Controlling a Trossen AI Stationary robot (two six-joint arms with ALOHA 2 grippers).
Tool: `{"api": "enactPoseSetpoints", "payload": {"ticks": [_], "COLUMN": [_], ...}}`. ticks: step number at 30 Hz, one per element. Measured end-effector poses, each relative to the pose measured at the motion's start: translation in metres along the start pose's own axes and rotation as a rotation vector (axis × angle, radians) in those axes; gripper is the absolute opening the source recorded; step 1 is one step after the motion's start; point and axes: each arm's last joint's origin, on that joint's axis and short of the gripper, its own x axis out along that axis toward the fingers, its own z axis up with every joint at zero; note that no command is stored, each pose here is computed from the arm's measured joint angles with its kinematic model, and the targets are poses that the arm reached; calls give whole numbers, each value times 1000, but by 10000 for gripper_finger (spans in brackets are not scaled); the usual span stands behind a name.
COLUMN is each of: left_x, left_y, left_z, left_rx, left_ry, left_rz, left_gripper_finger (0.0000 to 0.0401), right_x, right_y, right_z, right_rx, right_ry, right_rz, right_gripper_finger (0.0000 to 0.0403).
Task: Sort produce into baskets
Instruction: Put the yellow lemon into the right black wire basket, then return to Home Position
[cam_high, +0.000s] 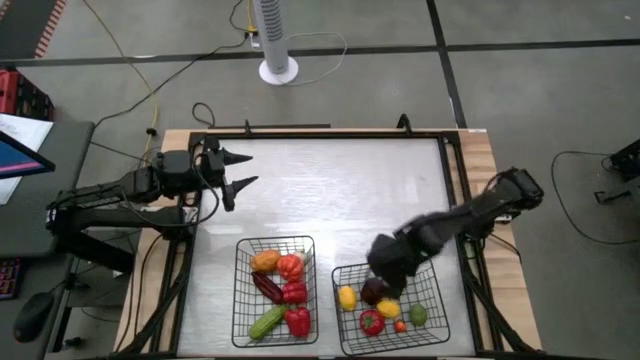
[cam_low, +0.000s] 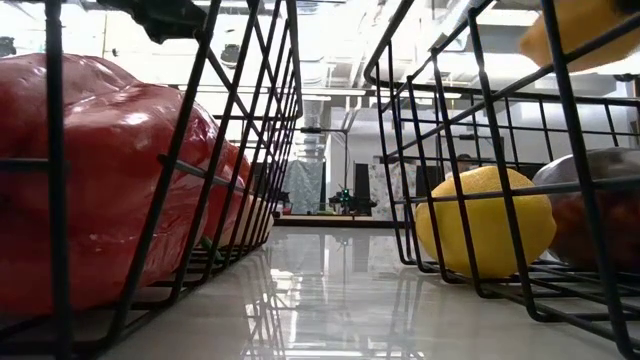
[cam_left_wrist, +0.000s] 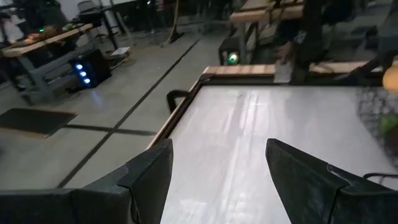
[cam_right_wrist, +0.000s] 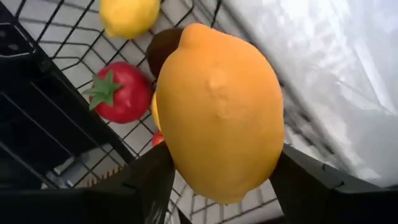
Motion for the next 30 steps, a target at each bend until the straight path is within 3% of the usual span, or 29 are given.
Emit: {"api": "enactPoseSetpoints", "payload": {"ticks": [5,11,14,20,30], "left_x": [1,11,13,15,15], "left_y": [-1,-12,-14,-15,-16], "left_z": [5,0,-3,-9,-8], "left_rx": [-26,-75,-105,-150,-150], "left_ry": [-56,-239,-287,-240,-251], "left_rz": [-50,-220,-211,-152,-146], "left_gripper_finger": [246,246,246,246,246], "right_x": [15,26,33,37,38], "right_y": [-3,-20,-27,-21,-17], "right_z": [-28,-40,-46,-58,-65], "right_rx": [14,24,29,-13,-12], "right_ry": [-87,-181,-183,-167,-64], "right_rz": [-18,-5,10,55,101], "right_gripper_finger": [271,272,272,277,379]}}
